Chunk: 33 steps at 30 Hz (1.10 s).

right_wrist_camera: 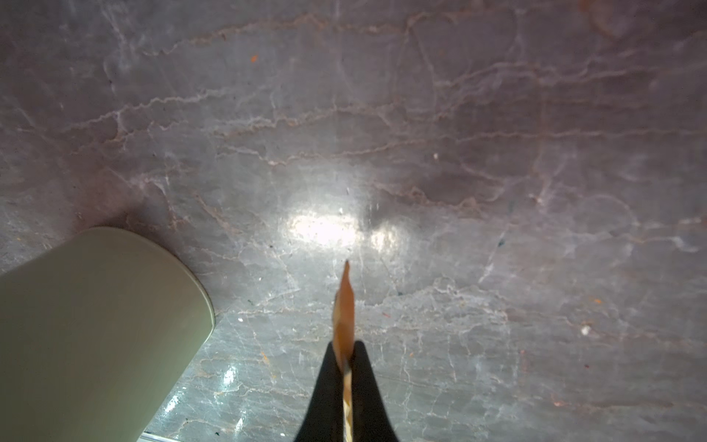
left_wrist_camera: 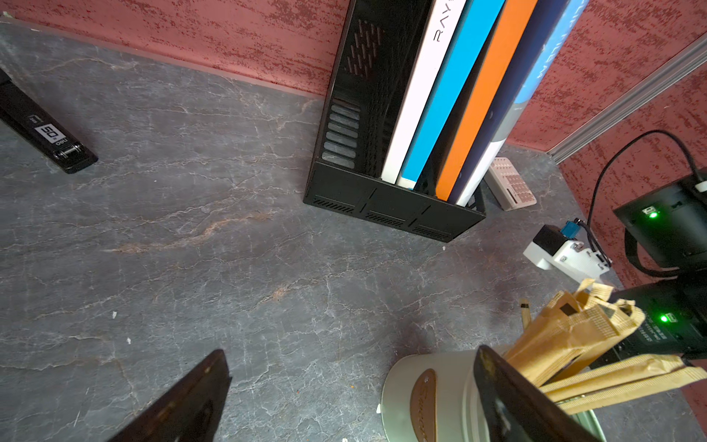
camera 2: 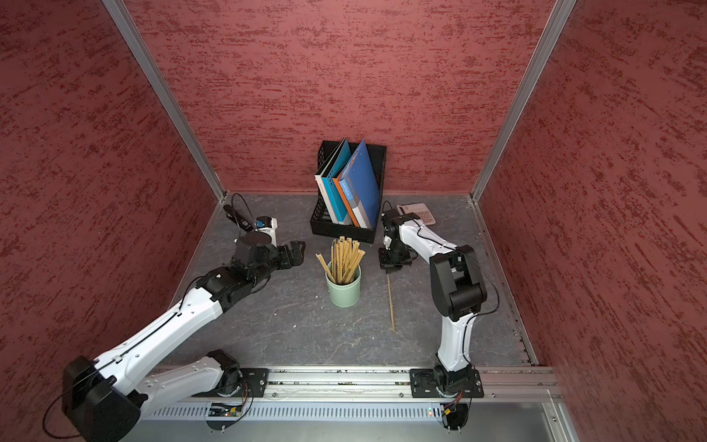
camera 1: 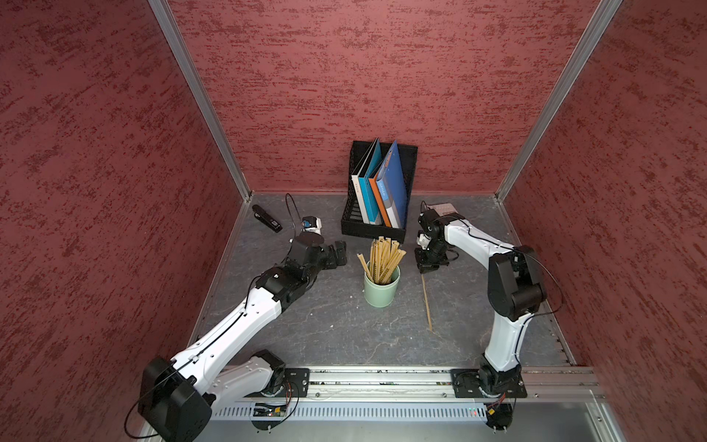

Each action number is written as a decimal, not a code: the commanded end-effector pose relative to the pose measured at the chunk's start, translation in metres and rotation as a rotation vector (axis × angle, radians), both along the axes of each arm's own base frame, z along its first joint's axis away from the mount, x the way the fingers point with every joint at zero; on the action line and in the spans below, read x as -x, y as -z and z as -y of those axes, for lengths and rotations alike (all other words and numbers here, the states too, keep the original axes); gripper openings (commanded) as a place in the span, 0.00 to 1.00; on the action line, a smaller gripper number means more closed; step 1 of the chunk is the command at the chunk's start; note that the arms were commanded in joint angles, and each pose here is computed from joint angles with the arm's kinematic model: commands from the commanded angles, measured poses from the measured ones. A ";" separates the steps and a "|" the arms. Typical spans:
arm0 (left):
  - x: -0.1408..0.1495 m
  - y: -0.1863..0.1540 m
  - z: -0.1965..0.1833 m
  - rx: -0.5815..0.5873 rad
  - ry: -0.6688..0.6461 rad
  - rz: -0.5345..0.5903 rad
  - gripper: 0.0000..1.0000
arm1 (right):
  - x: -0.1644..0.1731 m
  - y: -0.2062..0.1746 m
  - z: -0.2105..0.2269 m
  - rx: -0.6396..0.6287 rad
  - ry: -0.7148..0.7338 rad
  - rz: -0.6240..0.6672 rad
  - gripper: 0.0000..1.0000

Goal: Take the straws out of the storage container
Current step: Place the straw at the center of the board.

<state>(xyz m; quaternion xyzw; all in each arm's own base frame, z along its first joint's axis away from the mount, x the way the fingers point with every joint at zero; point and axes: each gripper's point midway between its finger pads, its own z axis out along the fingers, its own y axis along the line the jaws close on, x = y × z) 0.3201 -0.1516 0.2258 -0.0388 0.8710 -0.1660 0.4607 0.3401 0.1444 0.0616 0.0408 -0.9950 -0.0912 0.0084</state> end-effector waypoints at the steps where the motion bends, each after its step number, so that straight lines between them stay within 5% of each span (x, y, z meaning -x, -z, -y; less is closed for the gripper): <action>1: -0.001 -0.001 -0.001 -0.027 0.003 0.001 1.00 | -0.018 0.001 -0.001 -0.022 -0.003 0.038 0.00; 11: -0.001 0.000 -0.005 -0.041 -0.009 0.001 1.00 | -0.030 0.009 0.008 -0.009 0.029 0.039 0.09; 19: 0.000 -0.001 -0.007 -0.045 -0.013 0.003 1.00 | -0.036 -0.001 0.013 0.001 0.054 0.068 0.27; 25: 0.000 -0.009 -0.011 -0.032 -0.027 0.021 1.00 | -0.032 -0.068 0.004 -0.078 0.068 0.258 0.32; 33: 0.004 -0.018 -0.010 0.035 -0.023 0.046 1.00 | 0.023 -0.162 -0.042 -0.352 0.051 0.568 0.32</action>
